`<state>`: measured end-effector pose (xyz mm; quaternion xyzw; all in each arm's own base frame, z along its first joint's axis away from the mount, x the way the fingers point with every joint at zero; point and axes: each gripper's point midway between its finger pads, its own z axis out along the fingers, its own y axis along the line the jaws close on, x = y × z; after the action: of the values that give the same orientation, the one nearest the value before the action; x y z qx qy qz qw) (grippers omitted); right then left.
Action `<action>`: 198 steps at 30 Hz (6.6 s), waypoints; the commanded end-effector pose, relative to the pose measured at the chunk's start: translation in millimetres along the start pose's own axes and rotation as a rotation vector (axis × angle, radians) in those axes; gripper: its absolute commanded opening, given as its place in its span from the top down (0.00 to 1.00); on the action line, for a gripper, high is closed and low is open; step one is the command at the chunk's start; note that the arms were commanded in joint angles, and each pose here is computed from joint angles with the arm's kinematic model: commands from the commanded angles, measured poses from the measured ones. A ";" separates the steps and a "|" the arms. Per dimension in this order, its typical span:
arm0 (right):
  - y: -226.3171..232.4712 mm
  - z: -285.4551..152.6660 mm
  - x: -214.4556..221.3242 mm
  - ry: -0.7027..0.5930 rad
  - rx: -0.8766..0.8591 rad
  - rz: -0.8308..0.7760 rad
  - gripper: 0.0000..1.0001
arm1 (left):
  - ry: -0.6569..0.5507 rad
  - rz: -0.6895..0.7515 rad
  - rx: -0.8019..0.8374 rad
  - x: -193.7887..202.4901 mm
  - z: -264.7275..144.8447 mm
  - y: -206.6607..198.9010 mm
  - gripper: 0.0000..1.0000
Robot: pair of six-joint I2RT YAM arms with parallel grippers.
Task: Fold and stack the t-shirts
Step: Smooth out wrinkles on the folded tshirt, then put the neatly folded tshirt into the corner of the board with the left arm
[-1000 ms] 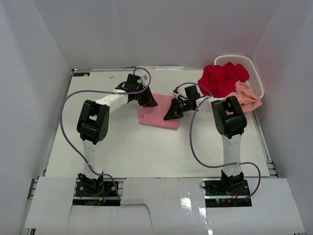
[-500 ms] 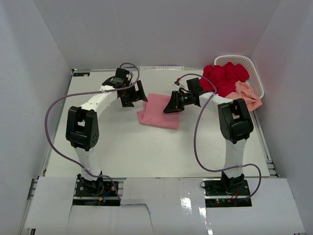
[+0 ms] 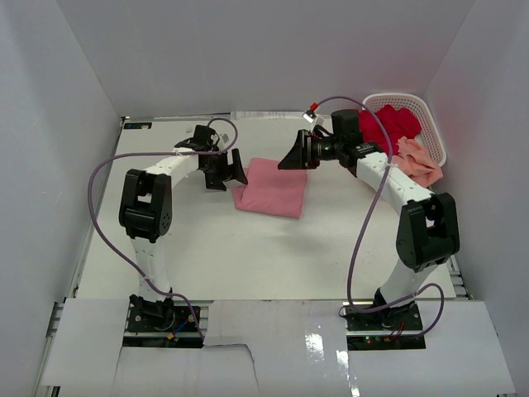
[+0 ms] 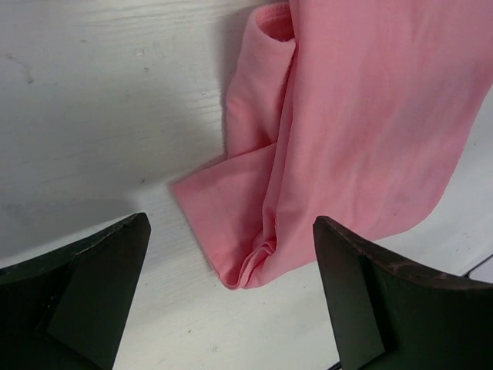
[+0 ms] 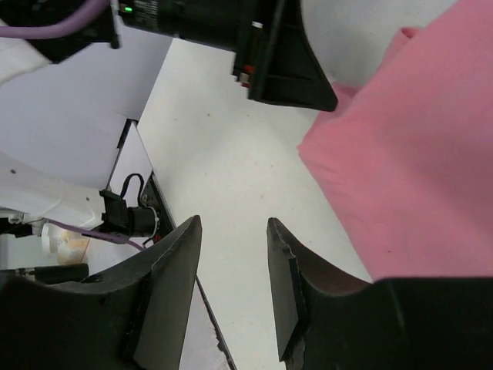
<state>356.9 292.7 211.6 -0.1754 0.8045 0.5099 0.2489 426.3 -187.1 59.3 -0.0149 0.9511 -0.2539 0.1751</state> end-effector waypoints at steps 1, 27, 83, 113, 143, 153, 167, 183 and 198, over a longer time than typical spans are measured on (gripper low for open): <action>32.8 -16.4 -16.4 -0.042 -0.029 -0.075 0.54 | -0.015 0.075 0.100 -3.8 5.6 -14.1 0.02; 37.3 -33.1 11.0 -0.047 -0.008 -0.076 0.53 | 0.153 0.017 0.190 40.4 67.3 -0.1 0.14; 62.8 -57.3 53.4 0.080 -0.079 -0.040 0.53 | -0.295 0.246 -0.873 -192.1 -37.3 319.8 1.00; 45.4 -45.6 68.5 0.126 -0.034 0.096 0.52 | -0.646 0.203 -0.905 -271.3 -145.4 334.0 0.06; 57.6 -54.3 83.3 0.115 -0.073 0.053 0.52 | -0.862 -0.002 -0.676 -225.0 -184.3 236.7 0.06; 61.3 -61.6 90.1 0.103 -0.056 0.040 0.52 | -0.914 -0.081 -0.779 -225.7 -167.0 275.7 0.09; 49.8 -53.7 92.3 0.128 -0.043 0.074 0.52 | -0.912 -0.148 -0.681 -235.7 -140.5 294.7 0.78; 43.9 -48.5 94.5 0.143 -0.048 0.094 0.52 | -0.963 -0.242 -0.688 -232.1 -152.8 332.7 0.68; 37.0 -49.3 106.8 0.149 -0.036 0.090 0.52 | -0.993 -0.309 -0.587 -252.8 -211.4 283.0 0.52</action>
<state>237.2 258.6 186.4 -0.1629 0.8292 0.5161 0.1398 600.3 205.1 64.0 -0.3363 0.8035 0.0502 0.4886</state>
